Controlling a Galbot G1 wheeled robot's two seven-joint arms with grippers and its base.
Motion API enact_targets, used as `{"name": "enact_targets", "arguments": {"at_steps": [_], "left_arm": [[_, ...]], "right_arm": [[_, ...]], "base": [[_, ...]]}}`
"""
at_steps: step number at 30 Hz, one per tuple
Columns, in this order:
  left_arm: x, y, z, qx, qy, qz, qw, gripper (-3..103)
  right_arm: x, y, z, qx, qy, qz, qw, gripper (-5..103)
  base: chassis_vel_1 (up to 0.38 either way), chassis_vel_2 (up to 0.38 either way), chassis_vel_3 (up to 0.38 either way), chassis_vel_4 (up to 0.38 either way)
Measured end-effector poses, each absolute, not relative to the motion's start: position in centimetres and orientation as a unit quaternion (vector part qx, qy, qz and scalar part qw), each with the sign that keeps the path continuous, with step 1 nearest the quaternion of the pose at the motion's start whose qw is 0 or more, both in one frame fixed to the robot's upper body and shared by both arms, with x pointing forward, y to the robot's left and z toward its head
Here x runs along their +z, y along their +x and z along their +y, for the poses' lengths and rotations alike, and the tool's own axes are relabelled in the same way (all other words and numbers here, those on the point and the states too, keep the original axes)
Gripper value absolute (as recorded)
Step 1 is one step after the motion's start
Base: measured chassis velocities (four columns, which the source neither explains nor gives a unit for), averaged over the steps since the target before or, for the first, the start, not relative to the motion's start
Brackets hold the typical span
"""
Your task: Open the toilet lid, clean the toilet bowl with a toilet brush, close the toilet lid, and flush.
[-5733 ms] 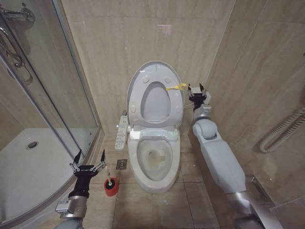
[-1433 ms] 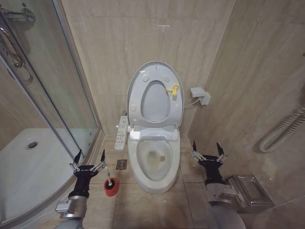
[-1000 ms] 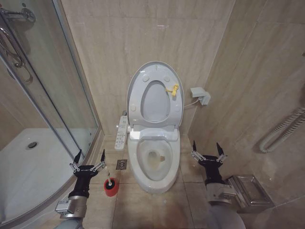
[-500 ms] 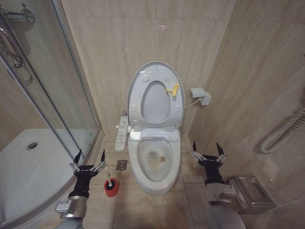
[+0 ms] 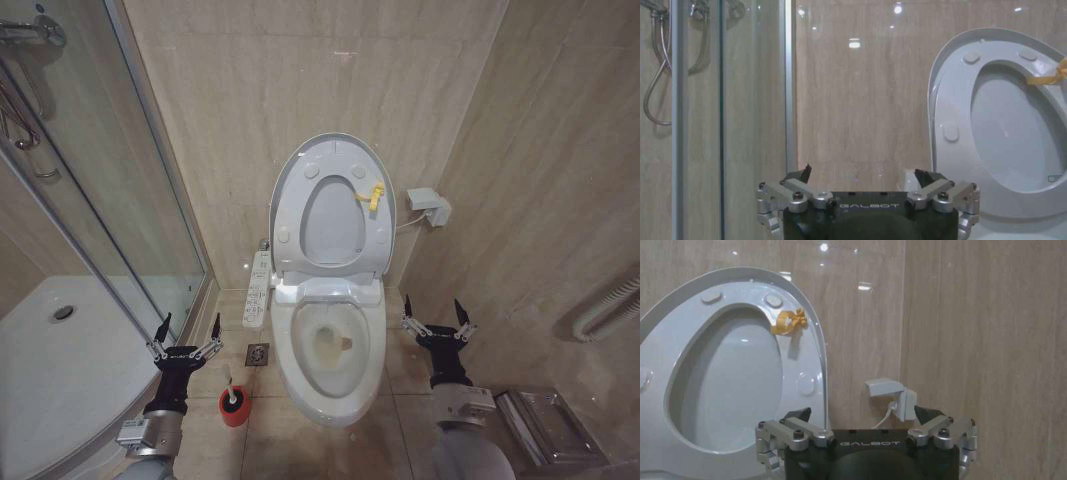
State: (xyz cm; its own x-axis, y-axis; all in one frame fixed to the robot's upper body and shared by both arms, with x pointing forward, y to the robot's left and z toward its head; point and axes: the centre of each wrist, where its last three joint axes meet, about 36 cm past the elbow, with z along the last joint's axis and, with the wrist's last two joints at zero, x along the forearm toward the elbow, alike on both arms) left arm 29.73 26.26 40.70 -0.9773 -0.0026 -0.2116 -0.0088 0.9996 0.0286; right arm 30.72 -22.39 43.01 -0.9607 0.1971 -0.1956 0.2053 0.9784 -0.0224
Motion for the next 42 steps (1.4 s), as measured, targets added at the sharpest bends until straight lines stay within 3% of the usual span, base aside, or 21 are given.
{"name": "enact_targets", "arguments": {"at_steps": [42], "left_arm": [[40.70,29.73,26.26,0.015,-0.003,0.994,0.106,100]], "right_arm": [[43.01,30.72,-22.39,-0.021,0.102,0.990,0.097,100]], "base": [[0.001,-0.001,-0.001,0.001]]}}
